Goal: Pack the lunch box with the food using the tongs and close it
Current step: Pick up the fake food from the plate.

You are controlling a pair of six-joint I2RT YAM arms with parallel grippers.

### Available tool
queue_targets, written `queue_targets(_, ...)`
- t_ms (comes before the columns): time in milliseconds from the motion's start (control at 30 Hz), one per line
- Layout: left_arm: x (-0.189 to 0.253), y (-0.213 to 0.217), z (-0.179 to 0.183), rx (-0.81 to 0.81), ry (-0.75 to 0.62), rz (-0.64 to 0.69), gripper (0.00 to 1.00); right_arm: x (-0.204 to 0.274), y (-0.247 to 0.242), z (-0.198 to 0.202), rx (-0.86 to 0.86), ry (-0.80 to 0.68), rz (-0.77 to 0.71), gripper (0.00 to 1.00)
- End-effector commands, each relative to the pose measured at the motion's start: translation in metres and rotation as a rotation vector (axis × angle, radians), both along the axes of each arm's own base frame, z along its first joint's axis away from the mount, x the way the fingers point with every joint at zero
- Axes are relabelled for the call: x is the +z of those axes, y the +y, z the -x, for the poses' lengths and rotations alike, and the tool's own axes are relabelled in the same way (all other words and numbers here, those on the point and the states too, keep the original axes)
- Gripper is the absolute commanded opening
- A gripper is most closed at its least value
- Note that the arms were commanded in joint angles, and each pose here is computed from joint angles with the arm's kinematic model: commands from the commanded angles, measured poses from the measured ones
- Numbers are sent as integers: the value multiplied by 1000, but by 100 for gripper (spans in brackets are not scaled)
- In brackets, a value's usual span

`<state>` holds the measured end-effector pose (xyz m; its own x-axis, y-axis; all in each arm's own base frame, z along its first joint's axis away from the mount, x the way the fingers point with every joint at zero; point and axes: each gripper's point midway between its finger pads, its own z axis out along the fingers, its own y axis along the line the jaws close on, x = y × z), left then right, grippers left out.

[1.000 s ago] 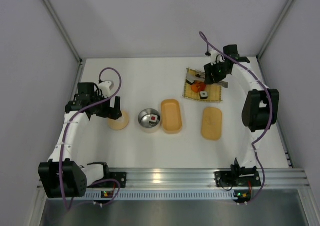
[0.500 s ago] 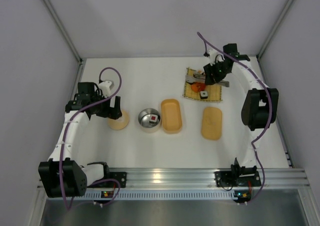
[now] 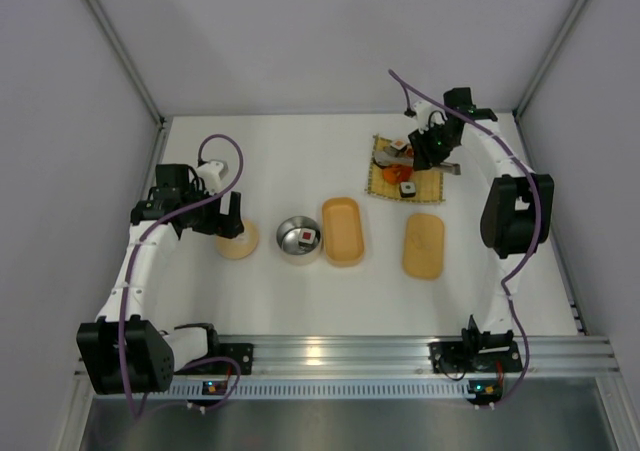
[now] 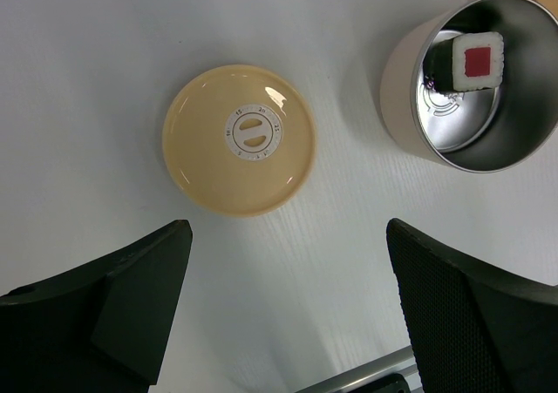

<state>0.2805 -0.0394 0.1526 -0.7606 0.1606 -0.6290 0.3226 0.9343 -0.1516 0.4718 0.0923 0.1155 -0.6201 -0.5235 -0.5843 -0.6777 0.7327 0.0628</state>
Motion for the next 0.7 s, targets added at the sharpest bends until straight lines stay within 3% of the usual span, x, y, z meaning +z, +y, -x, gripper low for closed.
queue_targets(0, 6, 1, -6, -6, -27, 1, 98, 33, 9, -8, 26, -81, -24, 27)
queue_targets(400, 18, 1, -5, 1, -52, 3, 98, 124, 36, 28, 52, -165, -154, 16)
queue_targets(533, 20, -1, -5, 1, -53, 13, 98, 151, 53, 62, 108, -165, -195, 15)
queue_targets(667, 22, -1, -3, 2, -58, 16, 98, 148, 82, 112, 192, -123, -209, 15)
